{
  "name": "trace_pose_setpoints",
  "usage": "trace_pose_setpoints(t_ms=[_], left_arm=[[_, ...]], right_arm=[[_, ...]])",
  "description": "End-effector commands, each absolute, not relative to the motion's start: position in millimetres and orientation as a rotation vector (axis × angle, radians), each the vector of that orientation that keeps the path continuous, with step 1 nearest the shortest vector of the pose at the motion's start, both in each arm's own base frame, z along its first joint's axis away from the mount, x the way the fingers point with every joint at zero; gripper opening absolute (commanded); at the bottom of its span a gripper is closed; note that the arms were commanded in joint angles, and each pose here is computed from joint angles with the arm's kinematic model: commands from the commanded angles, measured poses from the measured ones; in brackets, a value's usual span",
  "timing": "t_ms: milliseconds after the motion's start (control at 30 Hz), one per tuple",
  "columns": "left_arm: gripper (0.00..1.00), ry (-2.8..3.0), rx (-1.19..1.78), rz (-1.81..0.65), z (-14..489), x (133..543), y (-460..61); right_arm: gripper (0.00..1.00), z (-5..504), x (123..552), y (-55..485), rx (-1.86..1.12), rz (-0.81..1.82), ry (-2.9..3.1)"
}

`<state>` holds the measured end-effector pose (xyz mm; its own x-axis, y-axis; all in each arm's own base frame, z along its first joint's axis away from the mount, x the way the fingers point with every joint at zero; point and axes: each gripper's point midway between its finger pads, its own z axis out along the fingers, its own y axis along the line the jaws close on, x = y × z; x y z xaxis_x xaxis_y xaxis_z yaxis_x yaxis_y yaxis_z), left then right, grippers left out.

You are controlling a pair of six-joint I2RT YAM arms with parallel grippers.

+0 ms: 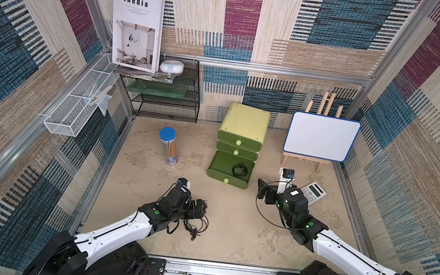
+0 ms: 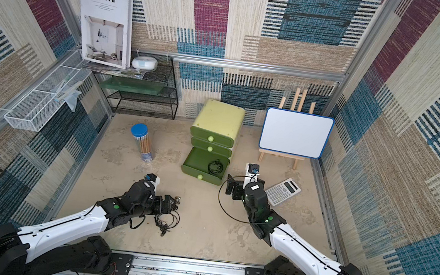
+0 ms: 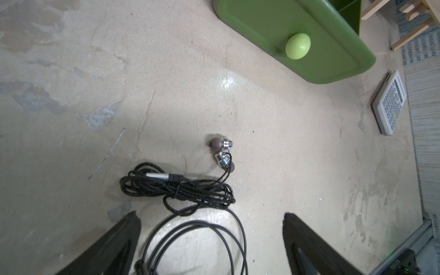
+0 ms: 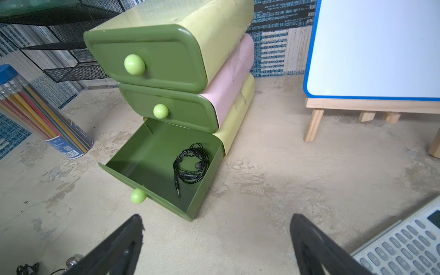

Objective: Place the wired earphones into the drawer by color
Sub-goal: Pick up the wired earphones from the center of the board.

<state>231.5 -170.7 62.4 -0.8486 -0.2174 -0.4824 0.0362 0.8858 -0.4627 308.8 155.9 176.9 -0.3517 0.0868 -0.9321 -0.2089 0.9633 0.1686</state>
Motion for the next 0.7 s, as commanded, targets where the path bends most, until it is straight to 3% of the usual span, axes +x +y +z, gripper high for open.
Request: trace_pose_setpoints(t_ms=[0,667], left_arm=[[0.97,2.485,-0.148,-0.657,65,241,-177],[0.85,2.539,-0.067,-0.56,46,269,-192]], right_arm=[[1.0,185,309,152,-0.081,0.293,1.87],[1.0,191,302,144,-0.075,0.288,1.839]])
